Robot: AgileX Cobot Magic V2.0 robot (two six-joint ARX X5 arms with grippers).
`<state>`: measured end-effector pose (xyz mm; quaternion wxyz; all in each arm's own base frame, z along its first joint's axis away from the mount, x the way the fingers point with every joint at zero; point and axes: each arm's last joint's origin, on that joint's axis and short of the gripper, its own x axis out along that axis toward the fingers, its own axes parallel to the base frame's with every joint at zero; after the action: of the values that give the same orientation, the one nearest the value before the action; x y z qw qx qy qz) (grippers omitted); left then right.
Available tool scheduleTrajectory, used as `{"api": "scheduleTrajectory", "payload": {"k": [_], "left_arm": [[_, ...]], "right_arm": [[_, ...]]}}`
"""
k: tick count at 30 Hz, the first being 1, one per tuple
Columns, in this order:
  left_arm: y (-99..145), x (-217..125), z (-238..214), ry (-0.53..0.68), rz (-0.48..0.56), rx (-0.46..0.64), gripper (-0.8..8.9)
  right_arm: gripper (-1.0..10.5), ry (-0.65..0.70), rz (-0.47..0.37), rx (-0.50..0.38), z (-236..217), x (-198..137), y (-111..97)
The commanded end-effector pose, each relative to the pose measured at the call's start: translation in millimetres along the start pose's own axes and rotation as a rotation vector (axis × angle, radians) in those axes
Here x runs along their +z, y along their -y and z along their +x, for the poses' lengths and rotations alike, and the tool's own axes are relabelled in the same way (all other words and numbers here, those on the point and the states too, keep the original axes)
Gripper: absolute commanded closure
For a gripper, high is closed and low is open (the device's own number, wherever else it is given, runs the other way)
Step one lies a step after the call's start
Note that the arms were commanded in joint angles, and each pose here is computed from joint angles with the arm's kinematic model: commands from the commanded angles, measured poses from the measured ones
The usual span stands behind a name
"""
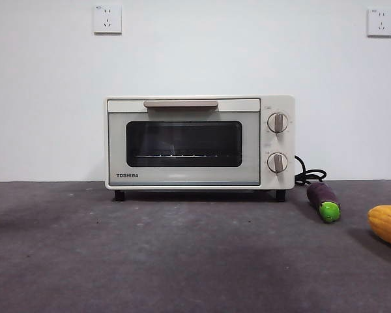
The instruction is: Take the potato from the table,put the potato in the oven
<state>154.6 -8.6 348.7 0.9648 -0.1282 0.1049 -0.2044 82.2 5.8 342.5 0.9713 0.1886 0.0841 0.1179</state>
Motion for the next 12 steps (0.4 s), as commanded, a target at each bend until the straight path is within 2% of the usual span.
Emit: {"api": "scheduleTrajectory", "payload": {"k": [1, 6, 12], "left_arm": [[-7, 4, 19, -0.062, -0.043, -0.036, 8.19], [-18, 8, 58, -0.170, -0.135, -0.059, 8.19], [-22, 12, 108, -0.287, -0.177, -0.112, 8.19]], "right_arm": [[9.5, -0.027, -0.025, -0.007, 7, 12, -3], [9.5, -0.102, -0.005, 0.024, 21, 32, -7], [9.5, -0.237, 0.019, 0.085, 36, 48, -11]]}}
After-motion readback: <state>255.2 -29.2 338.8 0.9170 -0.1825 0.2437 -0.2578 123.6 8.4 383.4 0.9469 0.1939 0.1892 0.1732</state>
